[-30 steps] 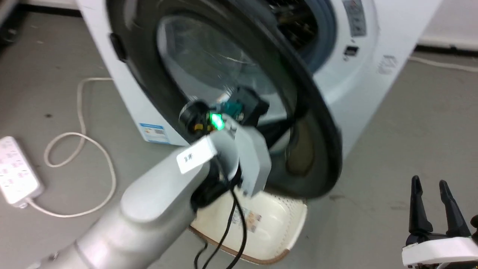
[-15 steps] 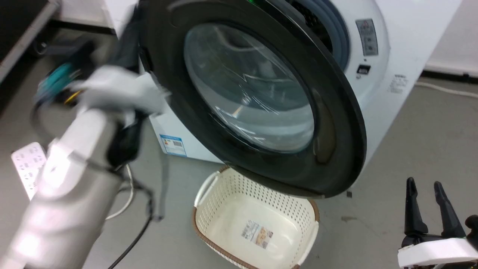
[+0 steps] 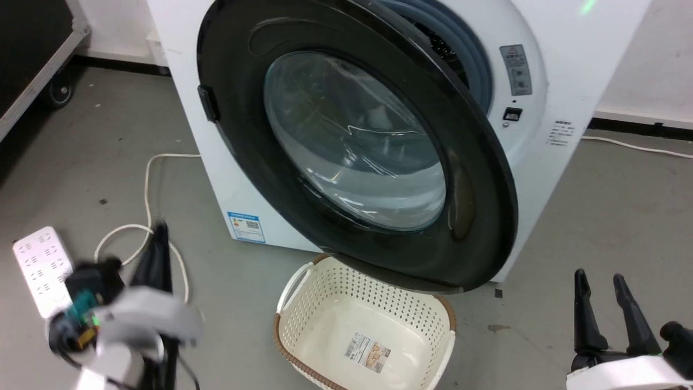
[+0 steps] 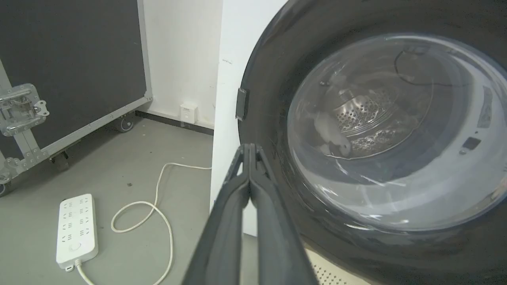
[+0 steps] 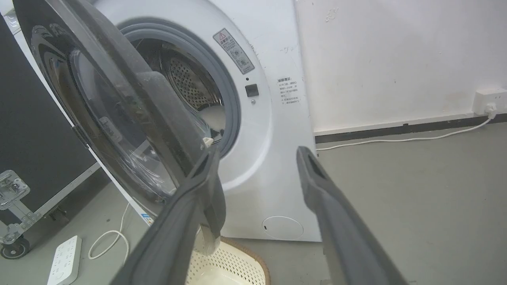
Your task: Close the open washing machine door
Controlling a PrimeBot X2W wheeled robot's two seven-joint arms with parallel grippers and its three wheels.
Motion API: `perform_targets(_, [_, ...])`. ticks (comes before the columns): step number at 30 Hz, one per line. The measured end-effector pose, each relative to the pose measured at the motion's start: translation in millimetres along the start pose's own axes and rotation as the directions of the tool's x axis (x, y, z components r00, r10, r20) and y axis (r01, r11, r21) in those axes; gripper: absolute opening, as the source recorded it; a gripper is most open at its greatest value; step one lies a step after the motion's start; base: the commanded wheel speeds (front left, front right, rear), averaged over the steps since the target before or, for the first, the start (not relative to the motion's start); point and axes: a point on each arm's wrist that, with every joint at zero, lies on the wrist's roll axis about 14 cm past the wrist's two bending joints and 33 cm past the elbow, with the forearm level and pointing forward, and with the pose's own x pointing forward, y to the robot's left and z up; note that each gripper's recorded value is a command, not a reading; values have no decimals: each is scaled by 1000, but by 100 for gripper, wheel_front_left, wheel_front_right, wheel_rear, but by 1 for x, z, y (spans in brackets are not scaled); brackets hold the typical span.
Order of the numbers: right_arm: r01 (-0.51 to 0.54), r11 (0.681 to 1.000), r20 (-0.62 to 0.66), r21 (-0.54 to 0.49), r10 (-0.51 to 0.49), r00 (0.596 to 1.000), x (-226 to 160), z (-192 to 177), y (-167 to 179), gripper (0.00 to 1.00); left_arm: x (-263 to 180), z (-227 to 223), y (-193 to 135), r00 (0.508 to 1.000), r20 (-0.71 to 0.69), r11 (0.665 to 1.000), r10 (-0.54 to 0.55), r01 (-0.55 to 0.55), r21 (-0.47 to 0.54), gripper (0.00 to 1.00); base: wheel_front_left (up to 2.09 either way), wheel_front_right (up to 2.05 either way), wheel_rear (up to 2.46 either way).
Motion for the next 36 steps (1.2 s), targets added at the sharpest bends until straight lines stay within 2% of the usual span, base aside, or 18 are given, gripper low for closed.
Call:
perform_targets(1, [8,1000,-3,1,-8,1000,-4,0,-3,100,-10,-18,-3,998,-57,1000,-14,14,-3,0,0,0,0])
perform_targets(4, [14,1000,-3,1,-14,1000,-6,0,-5,100,-18,-33,-8,994,-106,999,-35,34,-12,0,0,0,0])
perform_targets(5, [16,1000,-2,0,-16,1000,-6,0,-5,100,-21,-39,-10,991,-125,999,-45,44,-13,33,0,0,0])
perform_targets(6, [18,1000,-2,0,-18,1000,-7,0,-6,100,-26,-46,-14,987,-150,998,-61,57,-29,79,0,0,0])
perform_targets(7, [18,1000,-2,0,-18,1000,-7,0,-6,100,-26,-46,-14,987,-150,998,-61,57,-29,100,0,0,0])
perform_targets(8, [19,1000,-5,-4,-19,1000,-7,-1,-6,100,-27,-47,-15,986,-151,998,-66,62,-31,100,0,0,0])
perform_targets(9, [19,1000,-5,-4,-19,1000,-7,-1,-6,75,-27,-47,-15,986,-151,998,-66,62,-31,100,0,0,0])
perform_targets(10, [12,1000,1,-24,-12,1000,-6,2,-5,10,-25,-42,-17,989,-132,997,-71,68,-32,100,0,0,0])
perform_targets(11, [2,999,9,-39,-2,1000,-5,5,-3,0,-24,-40,-18,990,-120,997,-73,70,-30,100,0,0,0])
perform_targets(14, [-34,997,28,-62,36,999,-2,11,9,0,-23,-34,-17,993,-96,997,-71,69,-23,100,0,0,0])
perform_targets(16, [-157,984,24,-82,159,987,4,9,49,0,-21,-27,-16,996,-68,998,-65,65,-13,100,0,0,0])
perform_targets(18, [-247,967,-60,-63,244,968,6,-10,80,0,-20,-24,-17,996,-53,998,-66,66,-11,100,0,0,0])
perform_targets(20, [-296,955,-156,-25,289,945,5,-32,97,0,-19,-21,-17,997,-40,998,-64,64,-6,100,0,0,0])
perform_targets(22, [-307,951,-226,-19,295,928,9,-49,101,0,-19,-19,-17,998,-31,998,-64,63,-4,100,0,0,0])
perform_targets(25, [-301,953,-266,-25,284,921,23,-63,97,0,-19,-20,-18,998,-26,998,-58,58,-7,100,0,0,0])
perform_targets(36, [-207,971,-221,-116,178,959,89,-66,66,0,-15,-30,-6,999,-41,1000,-29,29,-9,100,0,0,0])
